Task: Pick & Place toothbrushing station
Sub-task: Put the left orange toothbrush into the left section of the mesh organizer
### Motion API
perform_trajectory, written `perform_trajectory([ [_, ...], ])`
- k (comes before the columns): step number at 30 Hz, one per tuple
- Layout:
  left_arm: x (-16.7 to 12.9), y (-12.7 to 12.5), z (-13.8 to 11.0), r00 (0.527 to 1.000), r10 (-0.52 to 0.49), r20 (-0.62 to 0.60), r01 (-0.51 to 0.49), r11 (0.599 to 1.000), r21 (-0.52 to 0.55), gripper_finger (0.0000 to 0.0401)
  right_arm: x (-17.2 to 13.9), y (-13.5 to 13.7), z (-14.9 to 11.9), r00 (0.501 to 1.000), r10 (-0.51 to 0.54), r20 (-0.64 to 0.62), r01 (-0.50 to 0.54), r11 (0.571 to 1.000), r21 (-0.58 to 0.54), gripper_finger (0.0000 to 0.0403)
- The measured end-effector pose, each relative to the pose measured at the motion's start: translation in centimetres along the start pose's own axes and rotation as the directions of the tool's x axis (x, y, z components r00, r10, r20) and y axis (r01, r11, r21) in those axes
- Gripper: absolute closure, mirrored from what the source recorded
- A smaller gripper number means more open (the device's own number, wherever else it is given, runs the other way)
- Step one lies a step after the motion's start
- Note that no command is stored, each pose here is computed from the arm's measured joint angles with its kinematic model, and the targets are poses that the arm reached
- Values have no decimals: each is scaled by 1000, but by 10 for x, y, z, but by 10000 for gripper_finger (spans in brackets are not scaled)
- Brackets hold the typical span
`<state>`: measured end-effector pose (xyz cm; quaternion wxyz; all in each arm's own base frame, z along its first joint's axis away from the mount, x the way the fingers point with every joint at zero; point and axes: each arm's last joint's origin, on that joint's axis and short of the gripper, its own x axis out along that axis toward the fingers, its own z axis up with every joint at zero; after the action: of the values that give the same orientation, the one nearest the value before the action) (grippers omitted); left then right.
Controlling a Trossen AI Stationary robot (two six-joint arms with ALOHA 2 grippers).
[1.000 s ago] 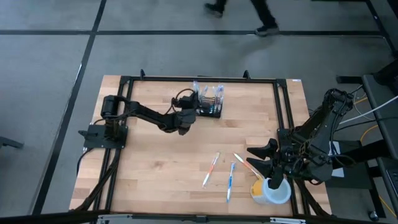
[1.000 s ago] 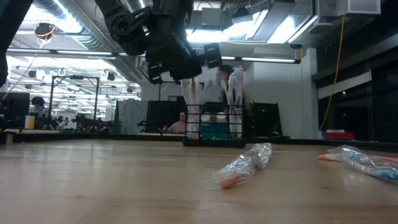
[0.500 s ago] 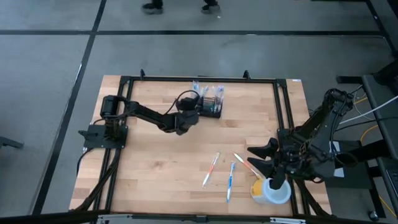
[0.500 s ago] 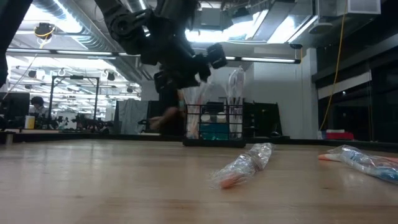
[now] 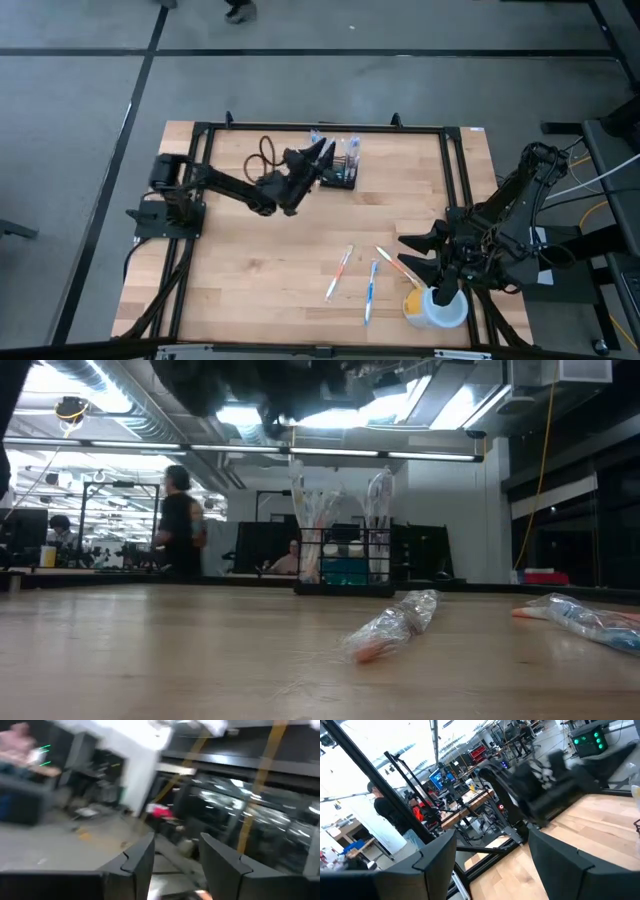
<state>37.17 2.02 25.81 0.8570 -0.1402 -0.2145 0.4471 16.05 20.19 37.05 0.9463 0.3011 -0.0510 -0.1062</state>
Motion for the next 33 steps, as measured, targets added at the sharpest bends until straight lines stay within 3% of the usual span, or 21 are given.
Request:
perform_trajectory([
  [2,-13,-12,13,996,-73,-51,77,994,75,253,0,0,-1,1000,9,-9,-9,1000,-6,152],
  [5,-44,-24,16,954,-124,-272,163,978,126,260,0,0,-2,1000,20,-19,-20,1000,0,152],
  [6,-58,-25,15,916,-154,-369,204,974,101,263,-2,0,-2,999,24,-23,-24,1000,-1,152],
  [8,-89,-25,7,795,-203,-572,257,966,13,270,-4,1,-3,999,30,-28,-30,1000,-2,152],
  [10,-123,-25,-5,668,-210,-714,221,972,-79,277,-4,1,-3,999,29,-28,-29,1000,-5,152],
  [12,-153,-28,-13,598,-221,-770,161,975,-155,283,-4,1,-3,999,28,-28,-29,1000,-5,152],
  [14,-171,-34,-21,564,-246,-788,95,968,-234,288,-4,1,-3,999,28,-28,-28,1000,-9,152],
  [19,-165,-58,-61,422,-253,-871,19,963,-271,290,-4,1,-3,999,34,-31,-34,999,-8,152],
  [22,-150,-72,-83,343,-161,-926,7,986,-168,290,-5,2,-3,999,41,-34,-41,999,-4,152],
  [26,-131,-79,-104,282,-18,-959,-49,998,-34,290,-9,5,-2,997,71,-39,-71,997,11,152],
  [33,-117,-87,-133,217,-15,-976,-26,999,-21,290,-15,9,2,996,86,-23,-86,996,-3,152],
])
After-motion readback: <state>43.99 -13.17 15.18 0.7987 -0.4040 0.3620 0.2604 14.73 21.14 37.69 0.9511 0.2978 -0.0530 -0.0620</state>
